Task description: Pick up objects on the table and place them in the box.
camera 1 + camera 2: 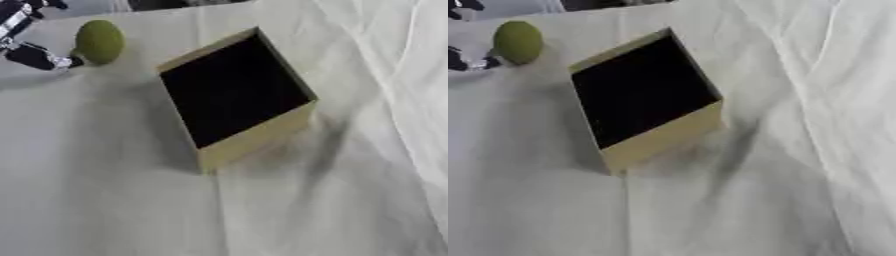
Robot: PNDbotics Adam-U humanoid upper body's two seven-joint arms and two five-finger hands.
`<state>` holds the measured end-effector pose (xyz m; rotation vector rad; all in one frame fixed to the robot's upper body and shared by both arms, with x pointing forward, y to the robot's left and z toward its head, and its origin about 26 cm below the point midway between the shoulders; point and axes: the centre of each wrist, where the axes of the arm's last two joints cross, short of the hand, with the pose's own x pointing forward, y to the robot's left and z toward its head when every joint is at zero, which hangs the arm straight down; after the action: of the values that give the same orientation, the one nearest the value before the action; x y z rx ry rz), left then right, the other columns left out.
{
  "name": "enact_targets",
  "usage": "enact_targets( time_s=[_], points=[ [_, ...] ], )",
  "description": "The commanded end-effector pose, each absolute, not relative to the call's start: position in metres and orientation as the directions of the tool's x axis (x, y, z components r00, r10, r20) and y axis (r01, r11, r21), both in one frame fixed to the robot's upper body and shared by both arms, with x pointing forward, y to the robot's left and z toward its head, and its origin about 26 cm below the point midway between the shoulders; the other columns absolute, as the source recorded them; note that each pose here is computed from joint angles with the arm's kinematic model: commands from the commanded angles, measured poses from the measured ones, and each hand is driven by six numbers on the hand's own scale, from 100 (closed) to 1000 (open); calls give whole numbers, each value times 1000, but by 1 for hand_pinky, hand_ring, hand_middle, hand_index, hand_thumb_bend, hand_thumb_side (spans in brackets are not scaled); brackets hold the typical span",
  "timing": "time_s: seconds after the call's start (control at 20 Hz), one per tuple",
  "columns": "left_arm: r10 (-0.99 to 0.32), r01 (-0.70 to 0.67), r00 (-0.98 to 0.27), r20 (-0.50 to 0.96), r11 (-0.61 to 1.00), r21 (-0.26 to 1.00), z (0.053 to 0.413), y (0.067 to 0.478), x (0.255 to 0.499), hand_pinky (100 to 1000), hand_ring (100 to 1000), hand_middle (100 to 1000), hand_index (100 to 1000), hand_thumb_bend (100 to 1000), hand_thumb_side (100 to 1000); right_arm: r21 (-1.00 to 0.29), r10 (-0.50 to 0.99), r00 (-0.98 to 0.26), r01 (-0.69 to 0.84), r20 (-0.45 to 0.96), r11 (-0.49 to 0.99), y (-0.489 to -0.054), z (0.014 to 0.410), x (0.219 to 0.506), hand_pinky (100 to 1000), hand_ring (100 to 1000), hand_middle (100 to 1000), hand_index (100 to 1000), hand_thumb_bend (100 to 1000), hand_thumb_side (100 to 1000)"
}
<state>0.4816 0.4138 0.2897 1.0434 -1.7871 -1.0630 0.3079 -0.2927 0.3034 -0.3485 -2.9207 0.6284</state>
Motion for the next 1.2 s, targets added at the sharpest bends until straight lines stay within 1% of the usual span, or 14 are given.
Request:
enact_targets(
  time_s=[0.05,0.55,0.8,1.1,1.15,1.2],
  points=[
    [-912,-306,-349,213,326,895,314,420,476,847,993,858,872,705,262,-429,242,-969,201,43,881,-291,312,303,868,890,653,766,100,439],
    [-878,-285,-384,285,406,868,318,413,478,839,1000,867,878,712,299,-427,235,-971,197,37,882,-289,314,303,870,894,652,766,100,442],
    [-875,-290,-364,320,432,854,319,415,478,836,1000,880,884,707,323,-426,228,-973,193,32,884,-287,315,303,871,896,652,766,100,448],
    [-874,-284,-347,339,443,850,315,414,479,835,1000,888,884,689,313,-425,225,-974,190,33,885,-287,315,304,873,900,652,767,100,456],
    [-872,-281,-351,341,445,850,315,413,479,832,1000,887,882,678,293,-425,225,-974,189,35,885,-287,315,304,874,901,651,767,100,460],
    [-870,-278,-355,342,448,850,315,412,479,832,1000,887,882,678,293,-425,225,-974,189,36,885,-287,315,304,874,901,651,767,100,460]
  ],
)
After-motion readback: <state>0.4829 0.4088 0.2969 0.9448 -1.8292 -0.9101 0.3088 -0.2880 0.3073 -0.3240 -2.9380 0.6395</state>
